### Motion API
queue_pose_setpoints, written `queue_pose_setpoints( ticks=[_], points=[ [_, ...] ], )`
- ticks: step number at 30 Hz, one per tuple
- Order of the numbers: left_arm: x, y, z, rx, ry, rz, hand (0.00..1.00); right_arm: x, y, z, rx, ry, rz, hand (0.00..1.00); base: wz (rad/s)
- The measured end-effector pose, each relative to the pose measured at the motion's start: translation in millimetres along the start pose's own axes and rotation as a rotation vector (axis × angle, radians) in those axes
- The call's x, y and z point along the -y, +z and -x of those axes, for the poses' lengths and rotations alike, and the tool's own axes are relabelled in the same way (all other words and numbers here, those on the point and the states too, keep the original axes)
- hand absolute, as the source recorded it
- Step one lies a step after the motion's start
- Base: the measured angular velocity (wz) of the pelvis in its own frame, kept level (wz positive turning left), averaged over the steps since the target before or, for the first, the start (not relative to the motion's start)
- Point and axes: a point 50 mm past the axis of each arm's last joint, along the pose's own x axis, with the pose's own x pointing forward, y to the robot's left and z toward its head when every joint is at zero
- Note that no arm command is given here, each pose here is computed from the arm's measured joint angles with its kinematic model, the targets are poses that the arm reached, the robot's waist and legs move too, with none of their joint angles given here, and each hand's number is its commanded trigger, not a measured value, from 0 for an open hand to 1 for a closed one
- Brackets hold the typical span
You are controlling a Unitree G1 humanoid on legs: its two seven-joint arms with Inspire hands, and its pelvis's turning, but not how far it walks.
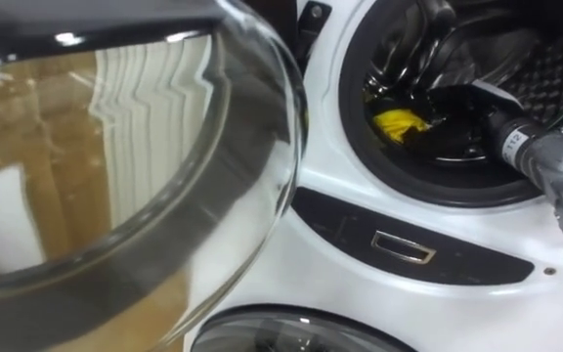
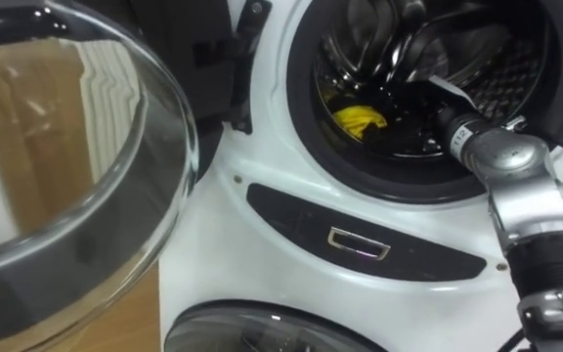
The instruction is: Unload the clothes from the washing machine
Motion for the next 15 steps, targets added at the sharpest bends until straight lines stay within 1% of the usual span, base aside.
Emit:
queue_pose_setpoints(
  ticks=[4, 7, 9, 12, 13, 15],
  points=[
    [0.5, -0.9, 0.0, 0.017, -0.001, 0.004, 0.0, -4.2, 20.2, 12.5, 0.11, -0.033, 0.062, 1.0, -0.15],
    [0.9, -3.0, 0.0, 0.03, -0.006, 0.045, 0.0, -11.4, 38.0, 30.6, 0.228, -0.064, 0.104, 1.0, -0.11],
    [-0.8, -3.6, 0.1, 0.05, 0.014, 0.057, 0.0, -16.3, 46.0, 49.8, 0.312, -0.096, 0.121, 1.0, -0.08],
    [-2.7, -13.9, -0.3, 0.041, 0.023, 0.106, 0.0, -23.2, 52.2, 71.8, 0.39, -0.114, 0.142, 1.0, -0.3],
    [-2.5, -14.5, -0.3, 0.044, 0.024, 0.113, 0.0, -23.5, 50.9, 76.3, 0.396, -0.122, 0.139, 1.0, -0.09],
    [-1.0, -23.9, 0.7, 0.056, 0.03, 0.153, 0.0, -29.1, 59.5, 93.6, 0.479, -0.117, 0.118, 1.0, 0.04]
  ],
)
